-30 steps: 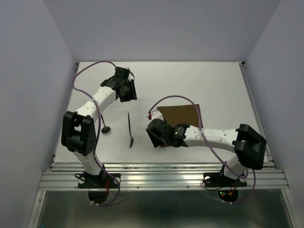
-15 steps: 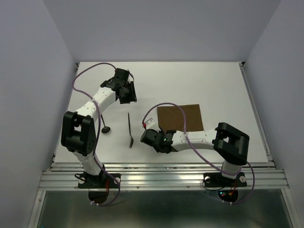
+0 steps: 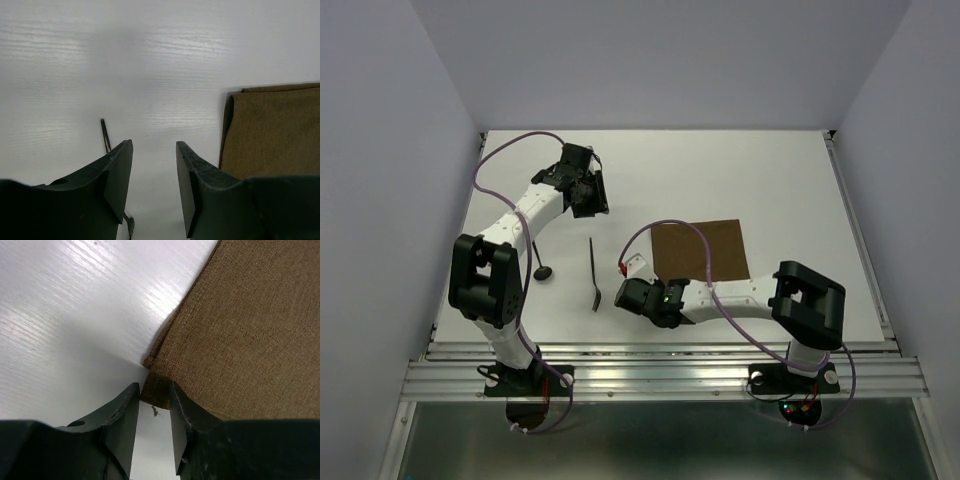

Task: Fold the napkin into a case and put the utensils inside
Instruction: Pick up the top corner of the square-folded napkin from the center of the board, then fold the top corner of the square-folded napkin at the center of the board, then smooth out the upper triangle-folded napkin at the center of the board.

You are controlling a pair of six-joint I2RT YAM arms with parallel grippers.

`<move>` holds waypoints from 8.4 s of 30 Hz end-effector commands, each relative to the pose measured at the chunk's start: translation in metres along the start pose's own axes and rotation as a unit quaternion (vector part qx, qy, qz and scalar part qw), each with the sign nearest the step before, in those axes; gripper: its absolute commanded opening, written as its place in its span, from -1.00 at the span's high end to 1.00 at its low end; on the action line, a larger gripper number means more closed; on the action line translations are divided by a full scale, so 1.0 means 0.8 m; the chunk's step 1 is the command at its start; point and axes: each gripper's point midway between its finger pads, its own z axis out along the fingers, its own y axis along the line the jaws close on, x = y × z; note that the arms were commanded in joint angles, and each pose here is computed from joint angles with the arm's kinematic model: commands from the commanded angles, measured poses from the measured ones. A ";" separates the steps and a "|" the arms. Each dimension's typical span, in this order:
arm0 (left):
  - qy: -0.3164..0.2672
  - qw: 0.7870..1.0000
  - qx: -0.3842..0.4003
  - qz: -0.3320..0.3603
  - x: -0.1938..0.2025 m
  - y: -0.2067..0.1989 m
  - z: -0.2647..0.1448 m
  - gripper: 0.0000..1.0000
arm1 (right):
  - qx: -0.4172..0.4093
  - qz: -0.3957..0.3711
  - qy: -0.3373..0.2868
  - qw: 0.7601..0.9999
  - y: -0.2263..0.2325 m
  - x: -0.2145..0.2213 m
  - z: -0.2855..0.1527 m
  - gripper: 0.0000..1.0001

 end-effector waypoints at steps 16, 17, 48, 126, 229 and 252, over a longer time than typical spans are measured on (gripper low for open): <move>0.005 1.000 0.011 0.001 0.007 -0.001 0.004 -0.02 | 0.032 0.042 -0.055 0.997 -0.018 -0.037 -0.026 0.99; 0.004 1.000 0.011 0.000 0.006 -0.001 0.004 -0.02 | 0.037 0.043 -0.058 0.997 -0.021 -0.039 -0.027 0.99; 0.015 1.000 0.019 0.003 0.023 0.002 0.007 -0.02 | 0.071 0.285 -0.109 0.950 -0.198 -0.108 0.032 0.99; 0.029 0.999 0.012 0.009 0.036 0.009 0.010 -0.01 | 0.036 0.367 -0.090 0.925 -0.287 -0.099 0.063 0.99; 0.094 0.978 0.169 0.084 0.064 -0.181 0.054 0.38 | -0.001 0.502 -0.045 0.864 -0.310 0.007 -0.011 0.78; 0.123 0.975 0.155 0.097 0.071 -0.184 0.121 0.40 | 0.044 0.552 0.036 0.832 -0.266 0.119 0.001 0.81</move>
